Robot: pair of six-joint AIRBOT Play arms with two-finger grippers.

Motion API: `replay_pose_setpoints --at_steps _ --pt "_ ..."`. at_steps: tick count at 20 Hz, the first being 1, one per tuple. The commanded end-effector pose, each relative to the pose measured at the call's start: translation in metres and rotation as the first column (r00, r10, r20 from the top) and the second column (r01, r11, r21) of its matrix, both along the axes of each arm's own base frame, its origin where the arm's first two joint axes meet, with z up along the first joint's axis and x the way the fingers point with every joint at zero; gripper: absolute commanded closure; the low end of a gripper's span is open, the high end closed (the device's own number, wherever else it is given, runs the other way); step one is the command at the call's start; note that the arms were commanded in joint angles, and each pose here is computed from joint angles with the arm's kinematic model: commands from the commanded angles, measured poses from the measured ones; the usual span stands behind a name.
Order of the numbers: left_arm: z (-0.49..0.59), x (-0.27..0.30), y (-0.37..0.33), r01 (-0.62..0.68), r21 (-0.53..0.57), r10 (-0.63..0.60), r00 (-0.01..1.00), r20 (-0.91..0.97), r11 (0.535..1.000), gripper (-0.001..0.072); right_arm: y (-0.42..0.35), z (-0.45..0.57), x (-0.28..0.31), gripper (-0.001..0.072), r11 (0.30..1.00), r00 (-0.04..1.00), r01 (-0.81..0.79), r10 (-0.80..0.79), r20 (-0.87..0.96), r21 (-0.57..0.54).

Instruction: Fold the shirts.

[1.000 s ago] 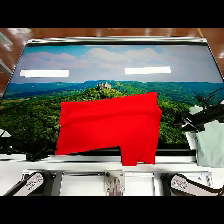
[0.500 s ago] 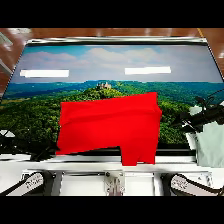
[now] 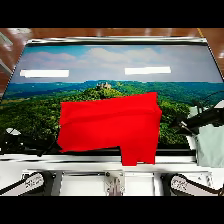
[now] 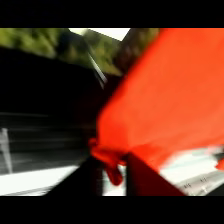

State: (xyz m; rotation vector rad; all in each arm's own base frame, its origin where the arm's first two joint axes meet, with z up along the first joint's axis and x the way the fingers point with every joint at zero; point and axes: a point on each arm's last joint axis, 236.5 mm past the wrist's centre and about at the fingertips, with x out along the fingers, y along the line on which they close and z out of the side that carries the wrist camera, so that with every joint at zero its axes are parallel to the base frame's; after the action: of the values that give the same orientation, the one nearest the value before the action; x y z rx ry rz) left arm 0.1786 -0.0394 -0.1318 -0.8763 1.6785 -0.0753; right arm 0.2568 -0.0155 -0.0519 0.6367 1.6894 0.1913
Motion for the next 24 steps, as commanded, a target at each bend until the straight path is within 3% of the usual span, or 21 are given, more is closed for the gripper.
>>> replay_pose_setpoints --at_steps 1,5,12,13,14,15,16,21,24 --pt "-0.001 0.003 -0.001 -0.013 0.005 0.013 1.0 -0.002 1.0 0.0664 0.029 -0.031 -0.029 0.0065 0.997 0.995 -0.074 0.075 -0.06 0.02" --pt "0.003 0.002 -0.002 -0.003 0.002 0.003 1.0 0.005 1.0 0.0666 0.055 -0.067 -0.053 0.0066 0.995 0.992 -0.095 0.096 -0.087 0.011" --pt "0.01 0.004 0.0 0.027 0.021 -0.028 0.998 0.051 0.999 0.0666 0.074 -0.083 -0.043 0.0071 0.997 0.996 -0.068 0.066 -0.059 -0.029" --pt "0.011 0.004 0.0 0.027 0.022 -0.028 0.998 0.053 0.999 0.0666 0.081 -0.088 -0.047 0.0157 0.996 0.994 -0.085 0.082 -0.07 -0.031" --pt "0.011 0.004 0.0 0.027 0.023 -0.028 0.998 0.055 0.999 0.0666 0.087 -0.09 -0.051 0.0342 0.994 0.991 -0.11 0.108 -0.084 -0.026" --pt "0.011 0.005 0.001 0.027 0.025 -0.028 0.998 0.059 0.999 0.0666 0.091 -0.089 -0.054 0.0576 0.99 0.987 -0.136 0.133 -0.087 -0.023" --pt "0.012 0.006 0.001 0.03 0.028 -0.031 0.997 0.065 0.999 0.0667 0.093 -0.086 -0.053 0.0646 0.989 0.986 -0.15 0.148 -0.079 -0.018" --pt "0.05 0.063 0.029 0.044 0.13 -0.078 0.96 0.267 0.991 0.0667 0.08 -0.014 0.039 0.0649 0.989 0.959 -0.107 0.13 0.252 -0.103" --pt "0.092 0.127 0.05 -0.083 0.16 0.006 0.902 0.431 0.984 0.0668 0.075 0.043 0.115 0.065 0.995 0.903 0.028 0.018 0.429 -0.1"
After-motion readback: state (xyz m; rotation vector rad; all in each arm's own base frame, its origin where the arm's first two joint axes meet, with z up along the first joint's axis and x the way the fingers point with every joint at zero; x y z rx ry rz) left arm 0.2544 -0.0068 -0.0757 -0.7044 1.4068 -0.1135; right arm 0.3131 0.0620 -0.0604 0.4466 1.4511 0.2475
